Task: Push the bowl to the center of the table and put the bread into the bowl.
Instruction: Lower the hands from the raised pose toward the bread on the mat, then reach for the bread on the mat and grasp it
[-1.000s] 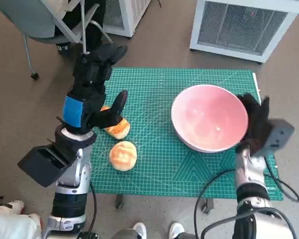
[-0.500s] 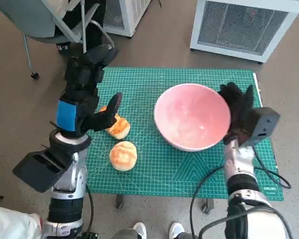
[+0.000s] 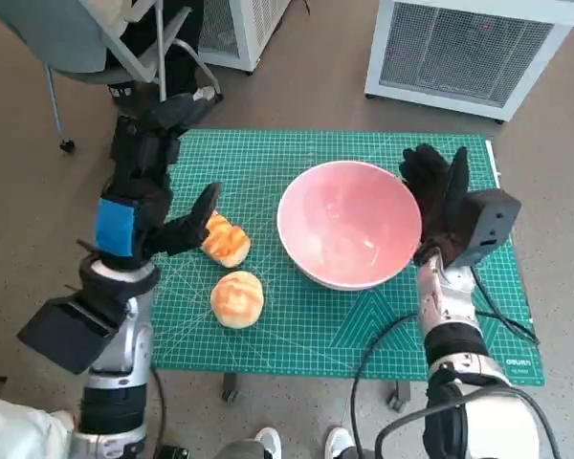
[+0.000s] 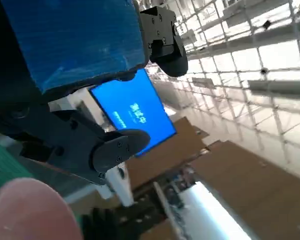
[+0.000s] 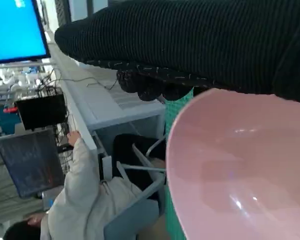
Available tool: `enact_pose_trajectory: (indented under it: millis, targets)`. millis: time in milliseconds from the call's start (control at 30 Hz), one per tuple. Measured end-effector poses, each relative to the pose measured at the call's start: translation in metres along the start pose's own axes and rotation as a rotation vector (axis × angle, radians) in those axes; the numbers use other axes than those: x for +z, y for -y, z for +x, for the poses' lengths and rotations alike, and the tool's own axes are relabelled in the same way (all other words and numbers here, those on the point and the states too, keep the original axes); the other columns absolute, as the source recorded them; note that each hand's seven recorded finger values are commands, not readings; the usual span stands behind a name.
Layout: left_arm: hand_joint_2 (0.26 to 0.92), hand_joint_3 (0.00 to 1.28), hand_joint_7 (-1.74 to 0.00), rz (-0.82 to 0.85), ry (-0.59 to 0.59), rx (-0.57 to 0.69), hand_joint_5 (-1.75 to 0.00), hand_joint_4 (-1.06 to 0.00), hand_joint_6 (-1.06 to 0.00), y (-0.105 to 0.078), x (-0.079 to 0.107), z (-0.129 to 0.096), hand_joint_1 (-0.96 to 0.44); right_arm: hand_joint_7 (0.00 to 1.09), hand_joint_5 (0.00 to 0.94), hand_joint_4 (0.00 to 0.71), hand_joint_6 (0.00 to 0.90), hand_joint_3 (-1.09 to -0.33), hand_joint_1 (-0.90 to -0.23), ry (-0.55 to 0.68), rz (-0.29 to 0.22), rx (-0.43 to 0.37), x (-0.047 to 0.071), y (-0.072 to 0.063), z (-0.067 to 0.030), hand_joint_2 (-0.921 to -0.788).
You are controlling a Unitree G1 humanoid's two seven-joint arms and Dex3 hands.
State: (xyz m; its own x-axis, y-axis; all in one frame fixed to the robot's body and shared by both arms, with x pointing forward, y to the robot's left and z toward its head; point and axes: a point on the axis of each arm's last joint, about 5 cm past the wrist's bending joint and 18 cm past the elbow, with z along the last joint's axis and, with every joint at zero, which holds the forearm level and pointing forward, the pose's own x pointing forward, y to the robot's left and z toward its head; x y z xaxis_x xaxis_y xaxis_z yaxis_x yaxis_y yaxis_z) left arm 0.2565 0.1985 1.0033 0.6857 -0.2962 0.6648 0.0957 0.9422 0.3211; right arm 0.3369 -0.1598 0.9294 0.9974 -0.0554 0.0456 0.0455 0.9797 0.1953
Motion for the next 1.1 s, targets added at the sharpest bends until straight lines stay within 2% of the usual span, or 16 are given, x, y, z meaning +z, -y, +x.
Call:
enact_pose_trajectory:
  millis: [100, 233, 300, 500, 733, 933, 1100]
  targets:
    - [0.851, 0.34, -0.79, 0.159, -0.039, -0.093, -0.45, -0.22, -0.10, -0.017, -0.003, -0.002, -0.29, 0.54, 0.003, 0.342, 0.077, -0.756, -0.426, 0.040, -0.019, 0.000, 0.006, 0.003, 0.0018, -0.921]
    - [0.899, 0.14, -0.59, 0.335, -0.125, -0.231, -0.24, -0.34, -0.23, -0.044, -0.005, -0.001, -0.26, 0.57, 0.002, 0.333, 0.042, -0.755, -0.440, 0.149, -0.053, -0.002, 0.019, 0.009, 0.0049, -0.921]
    - [0.911, 0.06, -0.41, 0.401, -0.165, -0.291, -0.11, -0.40, -0.34, -0.055, -0.004, 0.001, -0.25, 0.59, 0.001, 0.325, 0.022, -0.753, -0.453, 0.222, -0.066, 0.008, 0.027, 0.010, 0.0061, -0.921]
    - [0.889, 0.01, -0.13, 0.579, -0.251, -0.464, -0.01, -0.43, -0.47, -0.075, 0.001, 0.018, -0.23, 0.64, 0.005, 0.330, 0.013, -0.744, -0.467, 0.467, -0.117, 0.094, 0.051, 0.009, 0.0074, -0.921]
    - [0.830, 0.00, -0.04, 0.670, -0.322, -0.649, 0.00, -0.39, -0.48, -0.076, 0.003, 0.036, -0.13, 0.68, 0.022, 0.365, 0.047, -0.718, -0.479, 0.756, -0.184, 0.230, 0.076, -0.001, 0.0012, -0.921]
    - [0.788, 0.00, -0.02, 0.716, -0.371, -0.758, 0.00, -0.37, -0.48, -0.068, -0.004, 0.045, -0.09, 0.70, 0.029, 0.383, 0.058, -0.695, -0.496, 0.907, -0.207, 0.313, 0.082, -0.005, -0.0108, -0.921]
    - [0.767, 0.00, -0.01, 0.760, -0.414, -0.840, 0.00, -0.36, -0.48, -0.062, -0.012, 0.050, -0.09, 0.70, 0.029, 0.387, 0.061, -0.687, -0.508, 0.975, -0.235, 0.373, 0.083, -0.006, -0.0202, -0.921]
